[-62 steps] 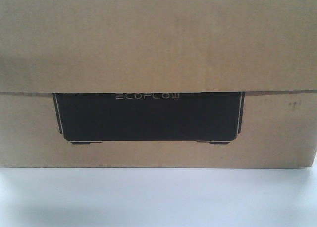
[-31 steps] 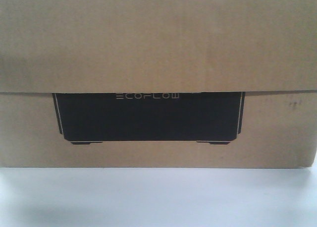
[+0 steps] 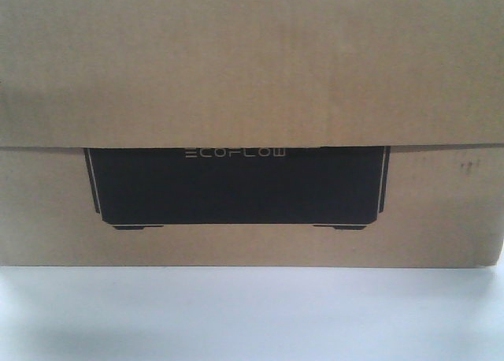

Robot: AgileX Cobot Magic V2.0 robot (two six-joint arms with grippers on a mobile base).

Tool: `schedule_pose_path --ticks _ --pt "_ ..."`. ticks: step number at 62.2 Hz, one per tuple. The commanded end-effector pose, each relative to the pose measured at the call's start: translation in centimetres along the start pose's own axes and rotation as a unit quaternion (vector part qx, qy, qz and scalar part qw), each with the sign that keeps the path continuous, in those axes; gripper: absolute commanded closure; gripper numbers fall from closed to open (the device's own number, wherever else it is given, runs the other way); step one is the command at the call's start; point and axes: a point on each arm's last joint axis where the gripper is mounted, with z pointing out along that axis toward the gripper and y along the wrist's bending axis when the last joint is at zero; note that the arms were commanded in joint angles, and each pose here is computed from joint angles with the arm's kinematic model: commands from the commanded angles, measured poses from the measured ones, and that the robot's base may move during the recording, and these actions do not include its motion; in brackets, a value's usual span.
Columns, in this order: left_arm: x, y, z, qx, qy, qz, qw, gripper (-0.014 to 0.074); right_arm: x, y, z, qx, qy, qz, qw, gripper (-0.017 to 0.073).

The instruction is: Grab box from left shelf to table start

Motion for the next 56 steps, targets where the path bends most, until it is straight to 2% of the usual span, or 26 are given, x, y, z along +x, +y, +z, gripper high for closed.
schedule_pose_path --ticks 1,23,28,36,45,52,56 --pt "-1.8 -0.2 -0.1 0.006 -0.057 -0.003 0.998 0.0688 -1.5 0.0 -0.2 0.001 -0.061 -0.008 0.998 0.051" --pt "-1.2 -0.1 0.0 0.005 -0.051 -0.005 0.999 0.0688 -1.5 0.0 -0.2 0.001 -0.061 -0.008 0.998 0.051" --pt "-0.5 0.1 -0.4 -0.004 -0.068 0.008 0.998 0.0688 -1.5 0.0 -0.2 0.002 -0.061 -0.008 0.998 0.051" --pt "1.4 0.9 -1.5 -0.033 -0.127 0.04 0.99 0.0688 -1.5 0.0 -0.2 0.002 -0.06 -0.008 0.998 0.051" --pt "4.9 1.8 -2.1 -0.056 -0.127 0.037 0.99 0.0688 -1.5 0.0 -0.2 0.002 -0.06 -0.008 0.998 0.051" --pt "7.0 2.1 -2.1 -0.056 -0.122 0.036 0.99 0.0688 -1.5 0.0 -0.2 0.002 -0.06 -0.008 0.998 0.051" --pt "7.5 2.1 -2.2 -0.055 -0.093 0.04 0.993 0.0688 -1.5 0.0 -0.2 0.002 -0.06 -0.008 0.998 0.051"
